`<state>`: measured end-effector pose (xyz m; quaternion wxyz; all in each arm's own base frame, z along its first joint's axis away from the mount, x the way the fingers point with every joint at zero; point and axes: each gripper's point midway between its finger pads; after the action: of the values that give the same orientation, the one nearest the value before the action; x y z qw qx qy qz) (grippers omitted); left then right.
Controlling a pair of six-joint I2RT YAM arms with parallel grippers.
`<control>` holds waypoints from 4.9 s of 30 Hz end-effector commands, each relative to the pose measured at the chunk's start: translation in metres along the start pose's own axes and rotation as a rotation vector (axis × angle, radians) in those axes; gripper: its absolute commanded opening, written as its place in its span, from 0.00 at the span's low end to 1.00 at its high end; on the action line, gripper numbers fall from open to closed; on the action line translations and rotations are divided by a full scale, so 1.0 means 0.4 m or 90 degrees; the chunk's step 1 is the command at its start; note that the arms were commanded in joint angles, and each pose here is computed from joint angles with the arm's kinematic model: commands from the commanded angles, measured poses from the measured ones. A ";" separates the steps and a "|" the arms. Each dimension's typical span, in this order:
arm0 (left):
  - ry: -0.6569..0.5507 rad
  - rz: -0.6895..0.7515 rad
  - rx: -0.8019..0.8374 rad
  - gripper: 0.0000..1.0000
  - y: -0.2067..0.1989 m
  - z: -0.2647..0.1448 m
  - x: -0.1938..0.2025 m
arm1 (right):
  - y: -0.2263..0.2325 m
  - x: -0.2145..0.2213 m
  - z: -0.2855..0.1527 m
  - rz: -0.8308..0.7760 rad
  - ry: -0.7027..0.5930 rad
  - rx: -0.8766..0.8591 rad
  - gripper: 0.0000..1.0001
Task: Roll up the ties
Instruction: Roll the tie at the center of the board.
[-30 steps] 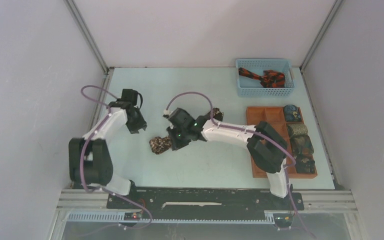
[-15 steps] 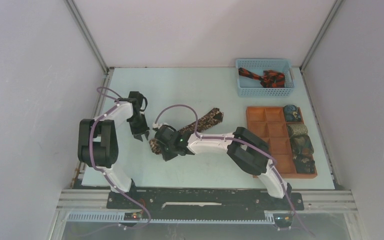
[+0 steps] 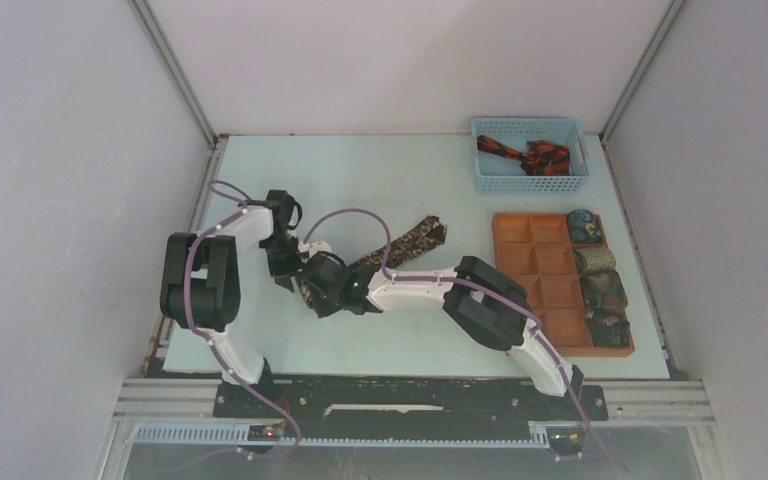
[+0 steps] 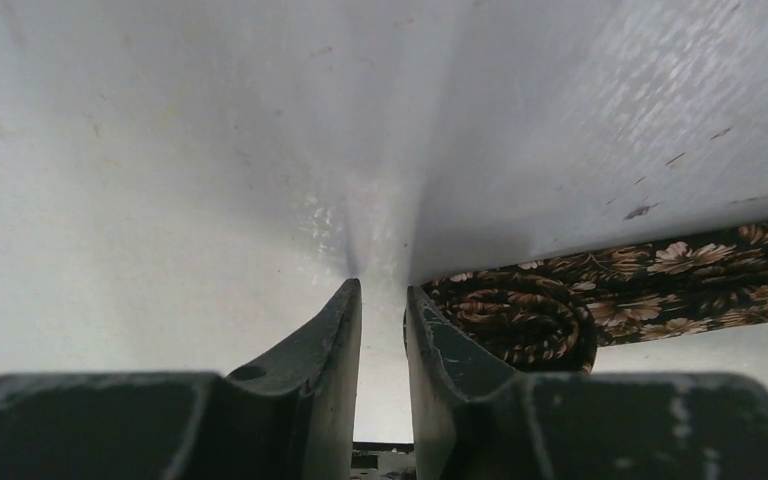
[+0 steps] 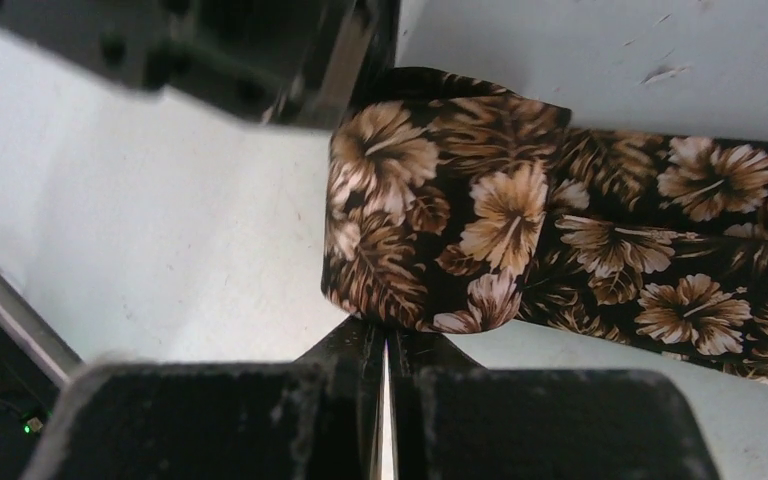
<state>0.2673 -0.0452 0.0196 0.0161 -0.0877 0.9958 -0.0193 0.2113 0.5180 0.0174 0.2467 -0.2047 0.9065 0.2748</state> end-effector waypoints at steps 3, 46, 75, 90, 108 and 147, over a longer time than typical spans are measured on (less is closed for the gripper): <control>0.005 0.006 0.014 0.28 -0.004 -0.018 0.053 | -0.028 -0.027 0.036 0.010 -0.059 0.051 0.00; 0.060 0.125 -0.003 0.28 -0.073 -0.035 0.018 | -0.038 -0.007 0.036 -0.041 -0.027 0.035 0.00; -0.318 -0.097 -0.080 0.65 0.056 -0.323 -0.098 | 0.075 -0.214 -0.272 -0.061 -0.069 -0.154 0.00; -0.388 -0.246 0.083 0.67 0.038 -0.232 0.088 | 0.082 -0.232 -0.151 0.008 0.078 -0.284 0.03; -0.424 -0.226 0.181 0.69 -0.010 -0.192 0.091 | -0.023 -0.171 -0.037 0.064 0.138 -0.251 0.00; -0.360 -0.215 0.239 0.63 -0.073 -0.017 0.062 | -0.088 -0.099 0.027 0.090 0.153 -0.235 0.00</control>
<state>0.2405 -0.0703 0.0298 0.3011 -0.2472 0.9073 -0.1581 0.2658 0.5101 0.0340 0.0836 -0.2195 0.8711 0.4312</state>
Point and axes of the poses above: each gripper's point midway between its finger pads, its own z axis out along the fingers, its own y axis along the line the jaws close on, x = y × z, and after that the axes turned 5 degrees about z, right-handed
